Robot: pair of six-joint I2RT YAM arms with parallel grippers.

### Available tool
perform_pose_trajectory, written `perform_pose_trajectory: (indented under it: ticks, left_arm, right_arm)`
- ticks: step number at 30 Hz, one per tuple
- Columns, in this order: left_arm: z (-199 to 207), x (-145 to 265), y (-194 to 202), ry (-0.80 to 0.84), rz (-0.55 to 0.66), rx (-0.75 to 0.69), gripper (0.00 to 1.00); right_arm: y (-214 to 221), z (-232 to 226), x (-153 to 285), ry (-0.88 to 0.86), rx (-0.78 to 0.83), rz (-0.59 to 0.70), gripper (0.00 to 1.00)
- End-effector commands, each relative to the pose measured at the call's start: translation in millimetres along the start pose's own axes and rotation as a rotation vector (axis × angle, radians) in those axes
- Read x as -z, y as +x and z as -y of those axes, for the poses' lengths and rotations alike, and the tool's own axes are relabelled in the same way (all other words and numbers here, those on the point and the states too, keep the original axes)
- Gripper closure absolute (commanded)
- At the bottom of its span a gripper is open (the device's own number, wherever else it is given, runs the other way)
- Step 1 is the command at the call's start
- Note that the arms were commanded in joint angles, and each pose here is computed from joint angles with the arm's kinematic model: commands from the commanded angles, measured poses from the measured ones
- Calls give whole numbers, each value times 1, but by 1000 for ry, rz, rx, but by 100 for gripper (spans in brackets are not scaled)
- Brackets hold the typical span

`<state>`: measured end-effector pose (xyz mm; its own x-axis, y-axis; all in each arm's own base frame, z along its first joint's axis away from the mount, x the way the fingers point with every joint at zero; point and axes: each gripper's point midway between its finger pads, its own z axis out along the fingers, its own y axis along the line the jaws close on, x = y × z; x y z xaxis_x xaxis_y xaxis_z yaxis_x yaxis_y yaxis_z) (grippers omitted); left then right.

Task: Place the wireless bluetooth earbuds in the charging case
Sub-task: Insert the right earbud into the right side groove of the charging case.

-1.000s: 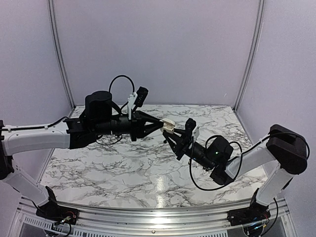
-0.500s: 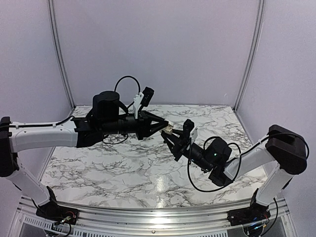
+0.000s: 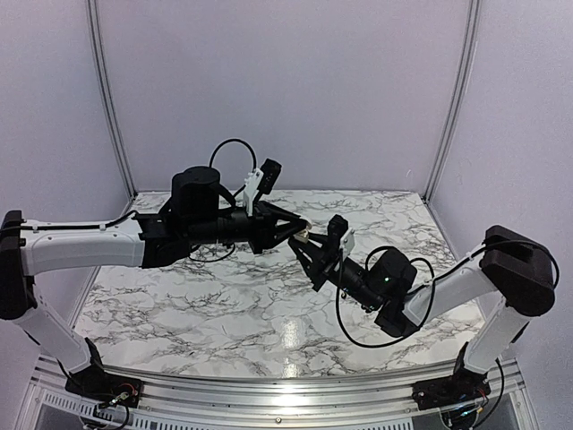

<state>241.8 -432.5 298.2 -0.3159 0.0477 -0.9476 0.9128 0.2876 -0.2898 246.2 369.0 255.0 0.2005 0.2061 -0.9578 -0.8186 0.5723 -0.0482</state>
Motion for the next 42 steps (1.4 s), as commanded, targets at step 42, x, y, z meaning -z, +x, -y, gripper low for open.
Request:
perform_pose_trajectory:
  ticks: [42]
  left_arm:
    - [-19,-9,1,-115,22,5,75]
  right_arm:
    - [-47,-2,-10,15,-51,175,100]
